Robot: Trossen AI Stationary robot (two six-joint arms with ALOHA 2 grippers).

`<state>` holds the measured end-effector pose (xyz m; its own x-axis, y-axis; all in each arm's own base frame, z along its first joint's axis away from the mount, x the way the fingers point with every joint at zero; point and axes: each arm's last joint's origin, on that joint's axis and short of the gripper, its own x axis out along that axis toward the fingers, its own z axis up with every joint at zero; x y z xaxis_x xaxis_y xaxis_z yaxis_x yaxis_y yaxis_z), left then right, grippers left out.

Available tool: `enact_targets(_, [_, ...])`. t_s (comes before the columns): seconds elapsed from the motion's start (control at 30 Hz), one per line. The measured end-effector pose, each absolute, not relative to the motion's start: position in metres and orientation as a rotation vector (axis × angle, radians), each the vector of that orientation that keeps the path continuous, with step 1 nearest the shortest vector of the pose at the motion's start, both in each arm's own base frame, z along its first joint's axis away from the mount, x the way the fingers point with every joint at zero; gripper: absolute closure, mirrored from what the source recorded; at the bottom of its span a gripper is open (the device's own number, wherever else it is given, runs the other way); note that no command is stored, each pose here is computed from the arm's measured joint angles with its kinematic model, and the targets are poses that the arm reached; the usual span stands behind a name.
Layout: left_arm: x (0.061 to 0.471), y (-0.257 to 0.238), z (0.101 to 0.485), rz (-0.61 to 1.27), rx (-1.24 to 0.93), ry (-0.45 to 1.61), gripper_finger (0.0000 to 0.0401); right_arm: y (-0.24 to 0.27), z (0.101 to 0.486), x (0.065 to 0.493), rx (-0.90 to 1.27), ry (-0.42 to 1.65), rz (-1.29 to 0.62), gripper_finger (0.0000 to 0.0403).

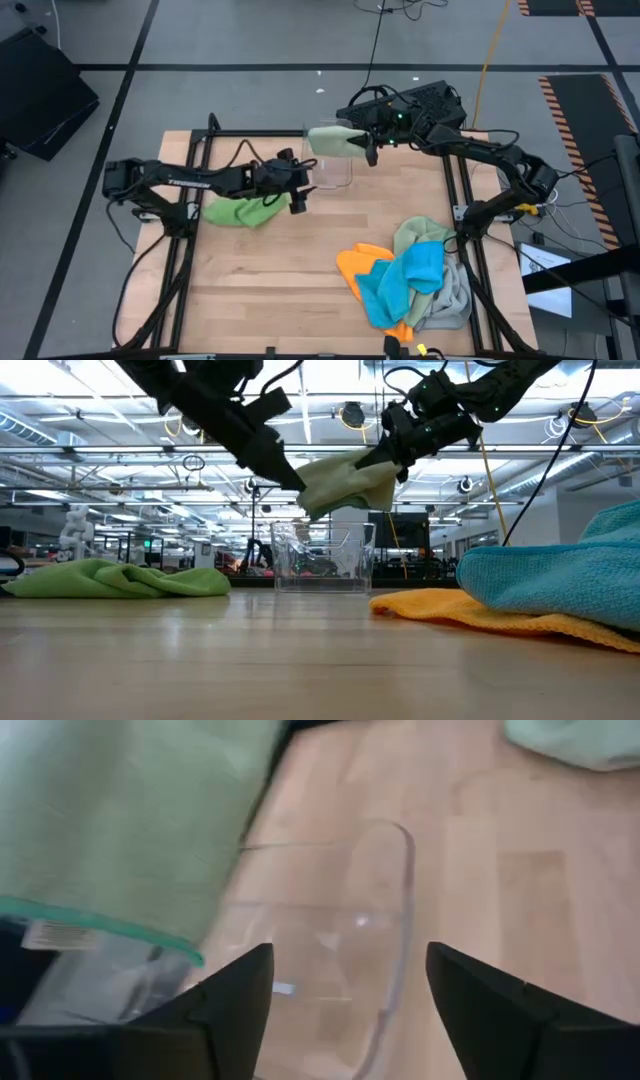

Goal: Fold microfiber towels
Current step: Put the folded light green towel into the transparent bin

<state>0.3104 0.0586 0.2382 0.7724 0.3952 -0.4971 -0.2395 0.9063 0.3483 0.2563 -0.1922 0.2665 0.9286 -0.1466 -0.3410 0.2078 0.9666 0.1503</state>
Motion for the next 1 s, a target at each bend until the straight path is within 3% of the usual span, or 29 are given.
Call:
enact_targets(0.27, [0.317,0.086,0.278,0.424,0.312,0.500,0.0159,-0.199,0.257,0.258,0.167,0.379,-0.331,0.0389])
enact_targets(0.63, [0.296,0.154,0.295,0.333,0.212,0.424,0.0162,-0.195,0.254,0.269,0.183,0.332,-0.158,0.0389])
enact_targets(0.8, [0.295,0.154,0.298,0.366,0.204,0.417,0.0147,-0.194,0.258,0.270,0.167,0.284,-0.111,0.0389])
enact_targets(1.0, [0.306,0.131,0.305,0.478,0.257,0.373,0.0171,-0.202,0.260,0.265,0.186,0.262,-0.148,0.0389])
